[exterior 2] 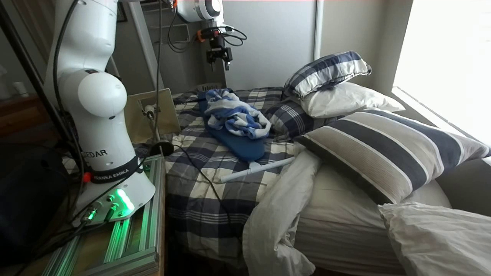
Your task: Lay the towel on the ironing board
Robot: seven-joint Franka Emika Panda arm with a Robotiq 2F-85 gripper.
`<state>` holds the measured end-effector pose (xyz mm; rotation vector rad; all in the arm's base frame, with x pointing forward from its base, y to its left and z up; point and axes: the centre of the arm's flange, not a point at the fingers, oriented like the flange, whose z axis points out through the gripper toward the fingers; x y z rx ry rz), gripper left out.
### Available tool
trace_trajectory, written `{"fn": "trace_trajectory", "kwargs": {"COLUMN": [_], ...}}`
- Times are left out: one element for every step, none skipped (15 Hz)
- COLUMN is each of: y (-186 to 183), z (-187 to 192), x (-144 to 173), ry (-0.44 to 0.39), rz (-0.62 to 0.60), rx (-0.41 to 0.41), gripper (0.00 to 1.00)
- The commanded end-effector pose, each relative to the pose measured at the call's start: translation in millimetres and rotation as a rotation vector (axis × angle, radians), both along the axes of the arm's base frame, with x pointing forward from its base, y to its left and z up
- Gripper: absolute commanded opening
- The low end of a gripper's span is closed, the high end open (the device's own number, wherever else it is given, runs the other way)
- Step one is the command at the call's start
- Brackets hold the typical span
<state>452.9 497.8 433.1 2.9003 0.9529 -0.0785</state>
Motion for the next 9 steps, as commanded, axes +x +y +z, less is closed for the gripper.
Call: {"fn": "trace_trajectory", "kwargs": {"y": [-3.9,-6.7,-8.0,-8.7,-9.1,-9.5,-9.9,-10.0,-10.1], "z": [-2.5,-3.4,-3.3,-2.4,-1.7,-1.4,-1.4,-1.7,-2.2], "x": [-1.7,-3.4,-4.7,-5.6,-6.3,-6.8,-7.1,-7.3,-7.4], "ry": [-0.002,-0.003,-0.004,-0.005,-0.006,-0.007,-0.007,-0.006,-0.006], "rz": [-0.001,-0.001,-0.001,-0.001,0.000,0.000,0.000,0.000,0.000], "rx": [0.000,-0.002,-0.003,-0.003,-0.003,-0.004,-0.004,-0.004,-0.005], "gripper": [1.00,1.00,1.00,1.00,1.00,1.00,1.00,1.00,1.00]}}
